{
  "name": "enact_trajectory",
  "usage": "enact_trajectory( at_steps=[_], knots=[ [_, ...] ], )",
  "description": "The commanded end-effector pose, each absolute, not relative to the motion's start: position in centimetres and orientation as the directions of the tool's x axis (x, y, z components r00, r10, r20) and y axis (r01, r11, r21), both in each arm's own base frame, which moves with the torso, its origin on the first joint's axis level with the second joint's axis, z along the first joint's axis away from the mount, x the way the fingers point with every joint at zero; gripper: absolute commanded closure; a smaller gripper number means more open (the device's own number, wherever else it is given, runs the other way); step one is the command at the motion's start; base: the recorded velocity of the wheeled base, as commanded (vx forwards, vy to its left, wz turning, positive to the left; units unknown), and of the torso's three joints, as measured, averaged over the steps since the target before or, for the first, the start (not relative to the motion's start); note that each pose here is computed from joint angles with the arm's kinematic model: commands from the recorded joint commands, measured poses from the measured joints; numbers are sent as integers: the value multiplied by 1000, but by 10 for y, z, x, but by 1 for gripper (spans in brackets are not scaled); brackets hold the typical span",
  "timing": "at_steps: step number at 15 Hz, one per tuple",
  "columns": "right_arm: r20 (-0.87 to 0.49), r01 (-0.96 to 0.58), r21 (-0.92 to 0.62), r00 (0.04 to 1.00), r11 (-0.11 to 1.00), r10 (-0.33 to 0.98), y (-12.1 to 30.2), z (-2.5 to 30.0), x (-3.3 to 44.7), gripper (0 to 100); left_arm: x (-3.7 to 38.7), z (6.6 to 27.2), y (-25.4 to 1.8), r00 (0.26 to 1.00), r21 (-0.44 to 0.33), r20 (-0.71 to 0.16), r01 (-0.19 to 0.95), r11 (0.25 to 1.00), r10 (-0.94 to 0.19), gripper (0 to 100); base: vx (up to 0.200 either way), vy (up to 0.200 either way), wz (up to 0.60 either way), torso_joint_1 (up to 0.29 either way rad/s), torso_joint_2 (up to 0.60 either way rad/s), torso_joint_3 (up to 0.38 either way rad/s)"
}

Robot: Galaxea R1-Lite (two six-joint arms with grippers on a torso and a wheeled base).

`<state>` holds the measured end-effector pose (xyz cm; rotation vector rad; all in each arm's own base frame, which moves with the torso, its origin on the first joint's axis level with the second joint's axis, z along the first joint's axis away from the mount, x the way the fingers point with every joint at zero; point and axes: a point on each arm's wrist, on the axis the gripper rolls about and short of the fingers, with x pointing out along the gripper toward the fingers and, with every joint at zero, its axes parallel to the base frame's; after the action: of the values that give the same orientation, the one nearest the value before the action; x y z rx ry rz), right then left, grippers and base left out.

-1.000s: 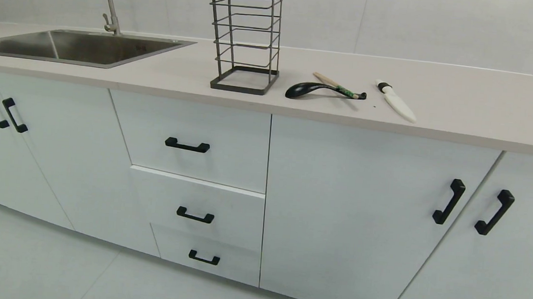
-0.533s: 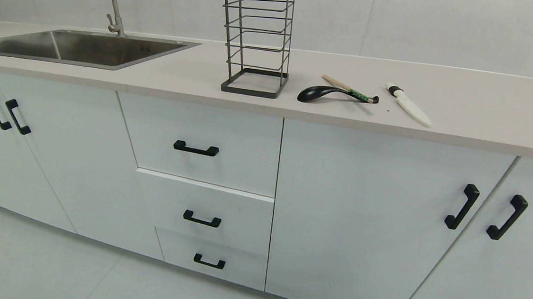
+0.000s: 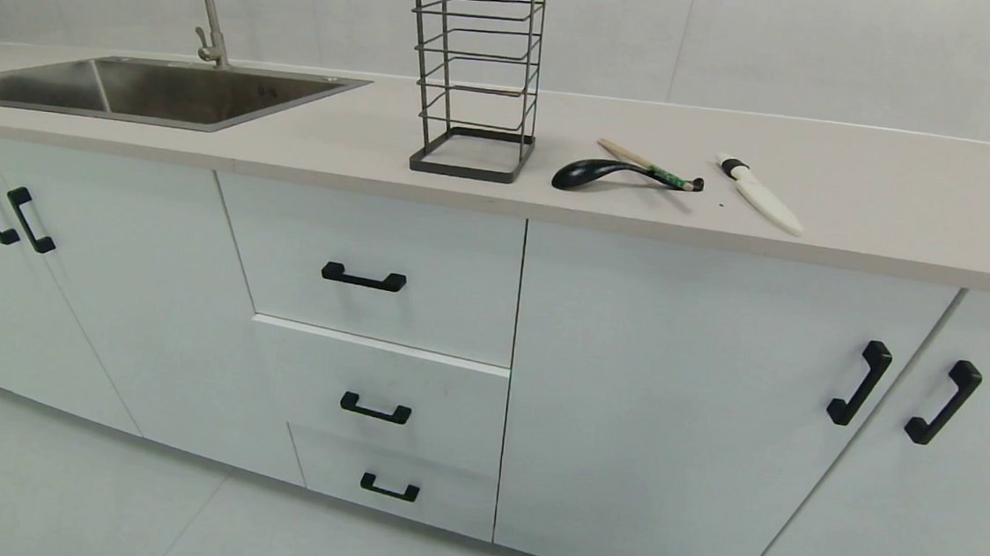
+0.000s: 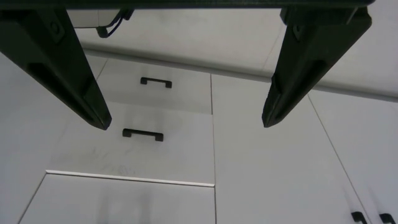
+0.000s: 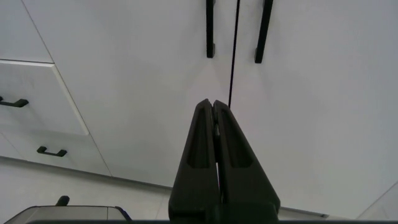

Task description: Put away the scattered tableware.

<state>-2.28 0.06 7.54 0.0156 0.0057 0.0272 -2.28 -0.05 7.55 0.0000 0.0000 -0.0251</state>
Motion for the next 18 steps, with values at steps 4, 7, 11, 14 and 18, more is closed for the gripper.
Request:
enact_trajectory(
  at_steps=[4,7,11,14,18],
  knots=[
    [-8,-29,16,1000,999,29,1,75,-23,100,-23,75,-1,1000,0,0,25,1000,-25,0,150,0,0,-2,4,5],
    [-8,-29,16,1000,999,29,1,75,-23,100,-23,75,-1,1000,3,0,26,1000,-26,0,0,0,0,0,0,0],
    [-8,-29,16,1000,999,29,1,75,-23,100,-23,75,-1,1000,2,0,28,1000,-28,0,0,0,0,0,0,0],
    [-8,-29,16,1000,999,29,1,75,-23,100,-23,76,-1,999,6,2,54,999,-54,0,0,0,0,0,0,0],
    [-8,-29,16,1000,999,29,1,75,-23,100,-41,130,-2,966,44,242,84,996,-92,0,0,0,0,0,0,0]
  ],
)
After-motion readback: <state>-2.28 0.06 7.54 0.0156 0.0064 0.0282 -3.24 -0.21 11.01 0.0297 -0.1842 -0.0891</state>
